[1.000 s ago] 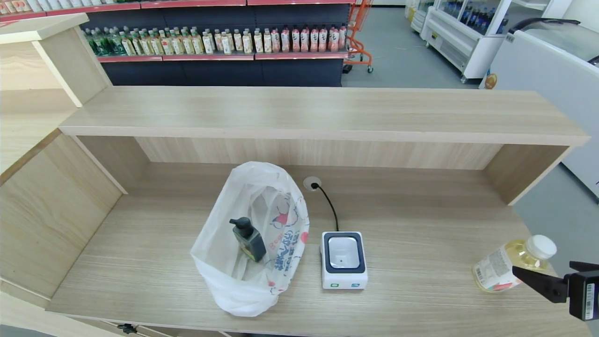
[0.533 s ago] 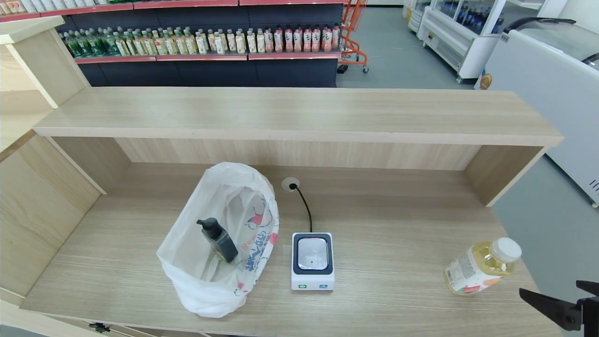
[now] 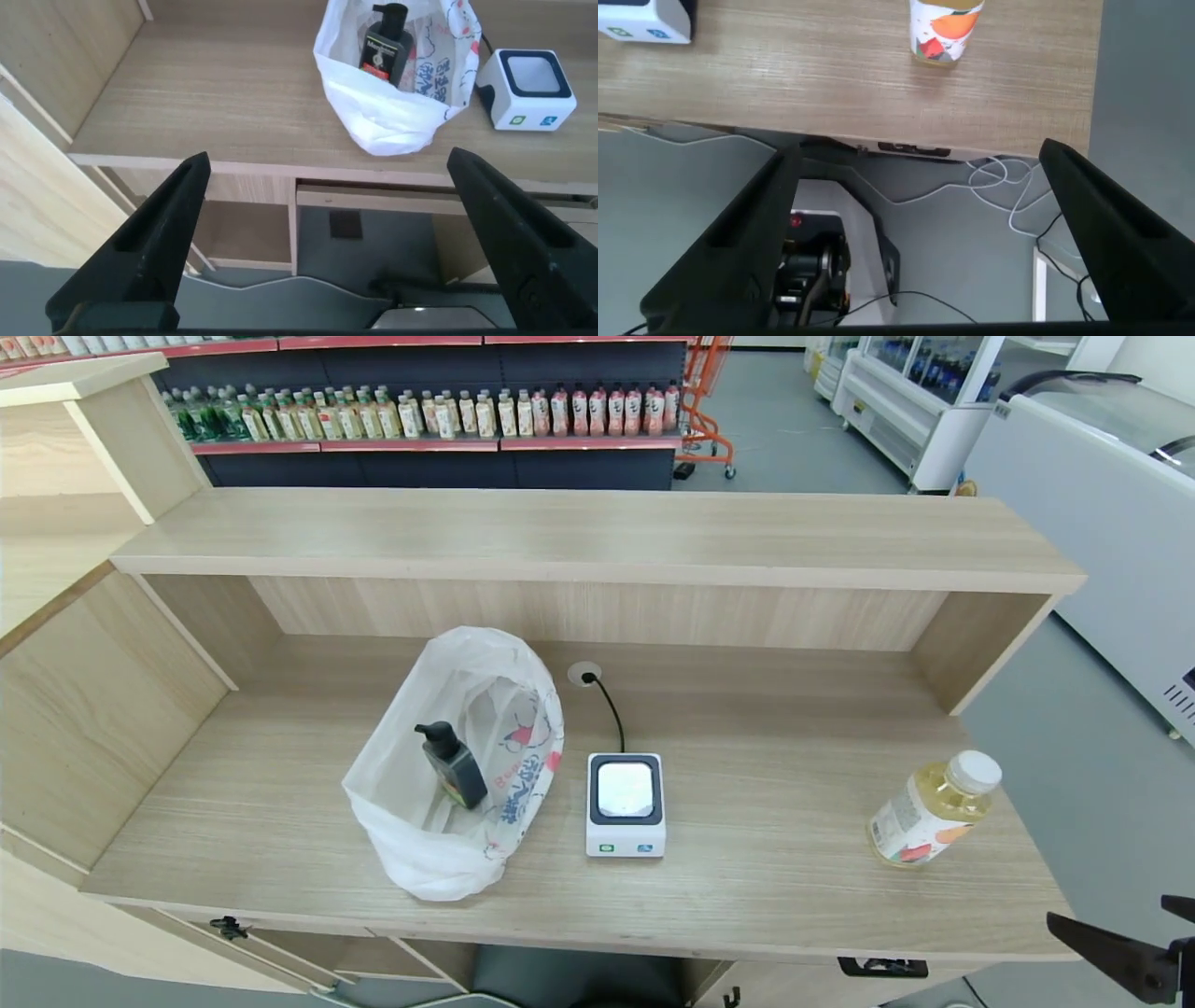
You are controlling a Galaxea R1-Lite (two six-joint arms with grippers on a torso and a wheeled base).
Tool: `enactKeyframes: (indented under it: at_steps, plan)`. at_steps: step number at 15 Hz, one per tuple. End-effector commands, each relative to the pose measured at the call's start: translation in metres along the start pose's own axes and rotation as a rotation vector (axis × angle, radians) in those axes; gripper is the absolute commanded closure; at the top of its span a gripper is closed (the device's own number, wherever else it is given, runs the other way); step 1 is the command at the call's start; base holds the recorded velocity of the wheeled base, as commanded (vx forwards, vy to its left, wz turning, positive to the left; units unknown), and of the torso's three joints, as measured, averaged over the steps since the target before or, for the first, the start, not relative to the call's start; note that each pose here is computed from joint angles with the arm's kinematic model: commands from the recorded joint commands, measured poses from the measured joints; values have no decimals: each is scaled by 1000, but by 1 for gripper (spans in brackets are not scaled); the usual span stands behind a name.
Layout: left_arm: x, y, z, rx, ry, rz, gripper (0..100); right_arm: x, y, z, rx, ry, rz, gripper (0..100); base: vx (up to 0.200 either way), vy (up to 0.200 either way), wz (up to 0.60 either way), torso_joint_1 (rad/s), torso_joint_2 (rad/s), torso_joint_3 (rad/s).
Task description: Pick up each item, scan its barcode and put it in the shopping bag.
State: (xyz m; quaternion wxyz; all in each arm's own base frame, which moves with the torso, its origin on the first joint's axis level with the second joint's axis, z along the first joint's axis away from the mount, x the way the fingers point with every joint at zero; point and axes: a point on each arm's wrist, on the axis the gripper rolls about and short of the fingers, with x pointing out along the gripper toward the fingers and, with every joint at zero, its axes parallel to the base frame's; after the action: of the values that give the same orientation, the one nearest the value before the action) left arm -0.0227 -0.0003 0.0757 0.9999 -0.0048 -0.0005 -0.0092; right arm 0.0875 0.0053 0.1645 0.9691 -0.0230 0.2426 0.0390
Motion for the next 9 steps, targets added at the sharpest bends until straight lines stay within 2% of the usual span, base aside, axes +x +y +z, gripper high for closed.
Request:
enactKeyframes:
  at_steps: [1, 9]
  plan:
    - [0, 0, 0, 0, 0, 0, 0, -1, -1, -1, 3, -7, -6, 0, 0, 0, 0, 0, 0, 0]
    - [0, 0, 0, 2, 0, 0, 0, 3, -8, -12, 46, 45, -87, 0, 0, -200, 0, 4, 3, 4]
